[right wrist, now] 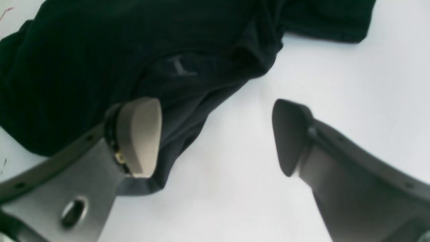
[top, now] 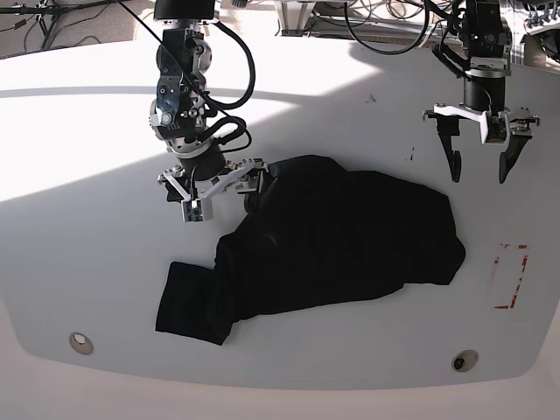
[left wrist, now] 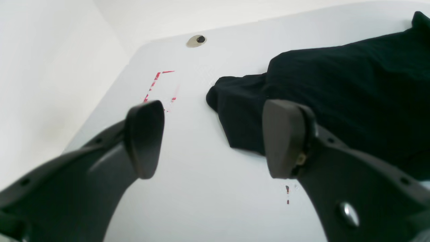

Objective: Fold the T-shirt properly
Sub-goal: 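Move the right gripper to the shirt edge nearest it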

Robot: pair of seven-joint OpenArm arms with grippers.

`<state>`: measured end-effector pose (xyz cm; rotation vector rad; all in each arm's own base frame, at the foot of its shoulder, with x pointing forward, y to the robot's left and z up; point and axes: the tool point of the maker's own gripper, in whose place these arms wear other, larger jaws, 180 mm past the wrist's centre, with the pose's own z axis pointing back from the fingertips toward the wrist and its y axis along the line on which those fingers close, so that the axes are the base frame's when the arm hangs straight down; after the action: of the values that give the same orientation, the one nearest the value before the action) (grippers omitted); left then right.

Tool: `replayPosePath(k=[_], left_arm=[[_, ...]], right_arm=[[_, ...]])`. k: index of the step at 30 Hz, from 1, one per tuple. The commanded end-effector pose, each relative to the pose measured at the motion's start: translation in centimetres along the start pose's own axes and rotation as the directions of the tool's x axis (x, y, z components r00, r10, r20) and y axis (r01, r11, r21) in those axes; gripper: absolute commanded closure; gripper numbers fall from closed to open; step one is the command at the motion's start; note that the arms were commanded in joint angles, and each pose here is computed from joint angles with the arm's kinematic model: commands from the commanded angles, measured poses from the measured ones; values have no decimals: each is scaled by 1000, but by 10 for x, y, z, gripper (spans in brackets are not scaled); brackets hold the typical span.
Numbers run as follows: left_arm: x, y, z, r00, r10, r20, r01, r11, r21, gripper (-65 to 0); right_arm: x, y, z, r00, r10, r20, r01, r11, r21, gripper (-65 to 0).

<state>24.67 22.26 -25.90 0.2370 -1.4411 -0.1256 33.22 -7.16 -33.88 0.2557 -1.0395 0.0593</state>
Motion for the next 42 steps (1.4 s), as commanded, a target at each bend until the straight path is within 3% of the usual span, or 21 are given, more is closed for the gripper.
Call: replayPosePath(k=[1,18,22,32,42], left_arm=[[14,1,1,999,-9,50,9,1000,-3,-441],[11,-1,1,999,-10,38,10,1000,-11,-462],[11,1,-1,999,-12,44,12,1000,-2,-447],[10,-2,3,999,-1,35,2,1000,-7,-448],[8,-1,4,1000,2,27,-2,1000,-1,-447]], right_arm=[[9,-1,3,999,3,48,-3,1000,-2,-490],[-16,-4,-1,1000,5,-7,-5,1000,-3,-490],[-15,-9,-10,999,-29,-40,28,999,-17,-491],[0,-26,-27,990,-140,-13,139,988,-71,-493],[-13,-7,-36,978,-201,-49,201,980,4,-491]])
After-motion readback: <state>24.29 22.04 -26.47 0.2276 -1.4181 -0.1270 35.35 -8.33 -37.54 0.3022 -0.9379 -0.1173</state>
